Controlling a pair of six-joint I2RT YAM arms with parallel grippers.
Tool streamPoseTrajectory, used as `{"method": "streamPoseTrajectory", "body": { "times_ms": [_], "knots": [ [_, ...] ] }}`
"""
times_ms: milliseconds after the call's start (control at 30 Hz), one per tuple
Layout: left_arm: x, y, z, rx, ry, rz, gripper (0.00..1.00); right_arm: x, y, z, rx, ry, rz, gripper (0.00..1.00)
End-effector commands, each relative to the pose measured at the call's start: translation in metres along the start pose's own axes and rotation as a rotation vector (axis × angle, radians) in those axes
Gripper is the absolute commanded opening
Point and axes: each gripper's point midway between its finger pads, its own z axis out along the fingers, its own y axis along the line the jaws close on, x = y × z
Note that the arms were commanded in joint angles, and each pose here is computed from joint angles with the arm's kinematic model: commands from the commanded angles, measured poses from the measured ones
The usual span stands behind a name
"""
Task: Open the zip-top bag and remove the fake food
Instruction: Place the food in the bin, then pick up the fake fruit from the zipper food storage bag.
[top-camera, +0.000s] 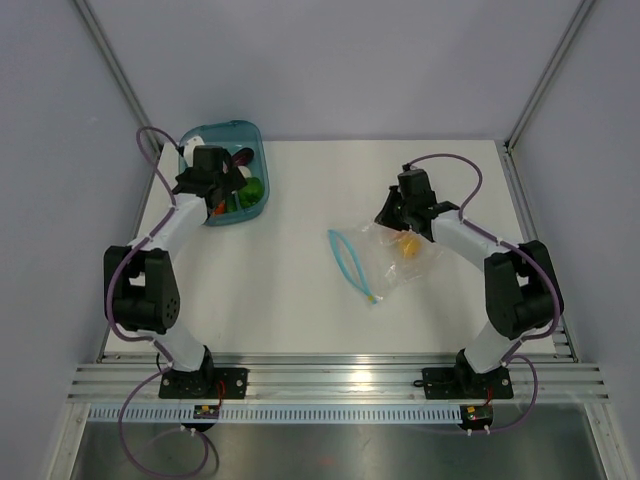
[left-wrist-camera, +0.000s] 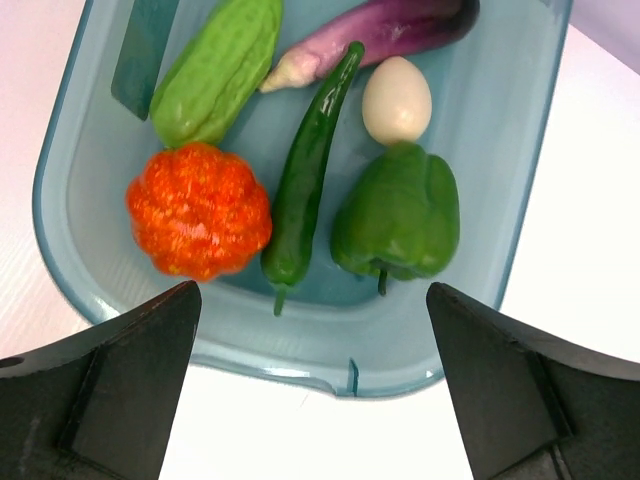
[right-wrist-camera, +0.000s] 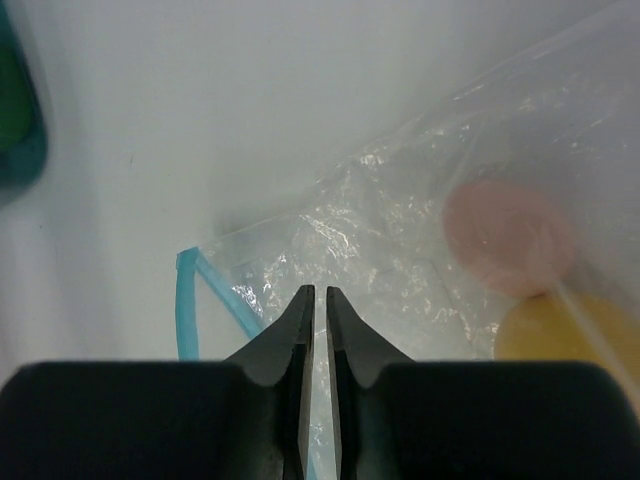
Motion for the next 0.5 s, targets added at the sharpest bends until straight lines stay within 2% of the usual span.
{"method": "streamPoseTrajectory", "body": {
  "times_ms": [0, 100, 133, 167, 233, 300, 333, 433, 467],
  "knots": [
    [-0.004, -0.021, -0.029, 0.099, -0.042, -0.027, 0.99, -0.024, -0.003, -0.022, 0.038, -0.093, -0.021, 0.16],
    [0.004, -0.041, -0.055, 0.140, -0.093, 0.011, 0.99, -0.031, -0.008, -0.034, 0.071, -0.140, -0.030, 0.18],
    [0.018, -0.040, -0.058, 0.145, -0.081, 0.021, 0.99, -0.031, -0.012, -0.036, 0.083, -0.148, -0.030, 0.18],
    [0.019, -0.057, -0.073, 0.214, -0.104, 0.007, 0.98, -0.036, -0.014, -0.043, 0.101, -0.179, -0.032, 0.19],
    [0.045, -0.060, -0.079, 0.265, -0.069, -0.001, 0.97, -0.037, -0.020, -0.046, 0.122, -0.193, -0.037, 0.20],
    [0.058, -0.083, -0.099, 0.401, -0.060, -0.034, 0.92, -0.039, -0.026, -0.051, 0.150, -0.210, -0.037, 0.21],
    [0.080, -0.080, -0.100, 0.423, -0.025, -0.028, 0.91, -0.041, -0.029, -0.052, 0.161, -0.217, -0.035, 0.22],
    [0.099, -0.105, -0.128, 0.544, -0.048, 0.002, 0.91, -0.044, -0.038, -0.055, 0.191, -0.236, -0.022, 0.26],
    [0.114, -0.111, -0.135, 0.574, -0.037, 0.027, 0.91, -0.045, -0.042, -0.056, 0.206, -0.239, -0.018, 0.31]
  ]
}}
